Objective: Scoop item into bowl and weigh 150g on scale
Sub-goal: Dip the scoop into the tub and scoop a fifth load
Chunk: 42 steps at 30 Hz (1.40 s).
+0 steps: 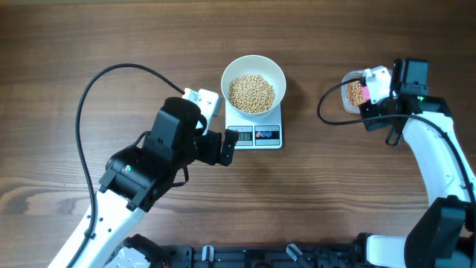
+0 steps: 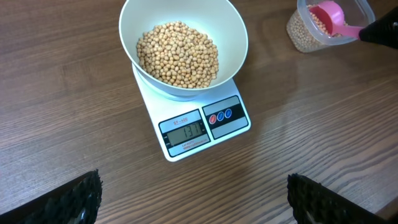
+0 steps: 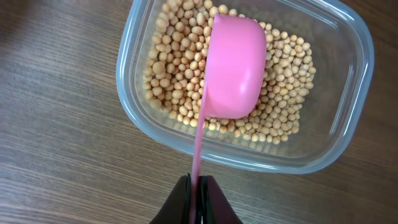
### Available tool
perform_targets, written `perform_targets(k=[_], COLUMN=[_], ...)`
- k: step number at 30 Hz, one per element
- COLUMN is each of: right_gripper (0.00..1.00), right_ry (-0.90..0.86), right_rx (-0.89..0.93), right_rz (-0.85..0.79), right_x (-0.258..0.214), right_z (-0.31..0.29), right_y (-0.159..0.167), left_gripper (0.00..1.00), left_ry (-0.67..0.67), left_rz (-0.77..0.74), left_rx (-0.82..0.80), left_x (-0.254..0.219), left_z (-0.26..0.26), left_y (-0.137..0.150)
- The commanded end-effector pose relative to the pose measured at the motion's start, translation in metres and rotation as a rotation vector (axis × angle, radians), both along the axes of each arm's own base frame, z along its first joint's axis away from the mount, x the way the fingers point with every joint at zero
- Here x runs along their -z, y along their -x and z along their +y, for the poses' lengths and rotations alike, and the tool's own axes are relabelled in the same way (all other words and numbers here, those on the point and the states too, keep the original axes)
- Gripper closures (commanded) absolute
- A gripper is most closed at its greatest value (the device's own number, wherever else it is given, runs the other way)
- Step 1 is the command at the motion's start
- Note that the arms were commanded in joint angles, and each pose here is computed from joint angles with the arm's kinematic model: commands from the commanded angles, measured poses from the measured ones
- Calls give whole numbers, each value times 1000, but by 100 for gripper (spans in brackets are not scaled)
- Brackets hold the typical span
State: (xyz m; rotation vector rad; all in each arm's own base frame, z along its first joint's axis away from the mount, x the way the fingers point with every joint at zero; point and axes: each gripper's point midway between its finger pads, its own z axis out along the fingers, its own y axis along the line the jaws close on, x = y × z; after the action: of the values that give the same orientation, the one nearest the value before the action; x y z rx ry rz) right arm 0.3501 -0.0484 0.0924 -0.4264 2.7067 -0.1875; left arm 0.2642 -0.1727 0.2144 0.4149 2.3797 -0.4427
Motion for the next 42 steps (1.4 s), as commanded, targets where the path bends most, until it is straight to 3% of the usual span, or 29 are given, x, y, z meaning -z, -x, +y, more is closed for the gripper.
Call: perform_targets(k=[1, 20, 42], right_gripper=[96, 96, 96], right_ry=[-108, -638, -688], right_rx=[54, 301, 311], right_rz=[35, -52, -25], right_x=[11, -11, -12], right_z=[15, -9, -1], right_y=[5, 8, 13], left_gripper=[0, 0, 0], left_ry=[12, 12, 12], left_rz=[3, 3, 3], left_rx=[-5, -5, -5], left_x=[-2, -2, -2], left_z=[-1, -1, -1], left_y=[-1, -1, -1])
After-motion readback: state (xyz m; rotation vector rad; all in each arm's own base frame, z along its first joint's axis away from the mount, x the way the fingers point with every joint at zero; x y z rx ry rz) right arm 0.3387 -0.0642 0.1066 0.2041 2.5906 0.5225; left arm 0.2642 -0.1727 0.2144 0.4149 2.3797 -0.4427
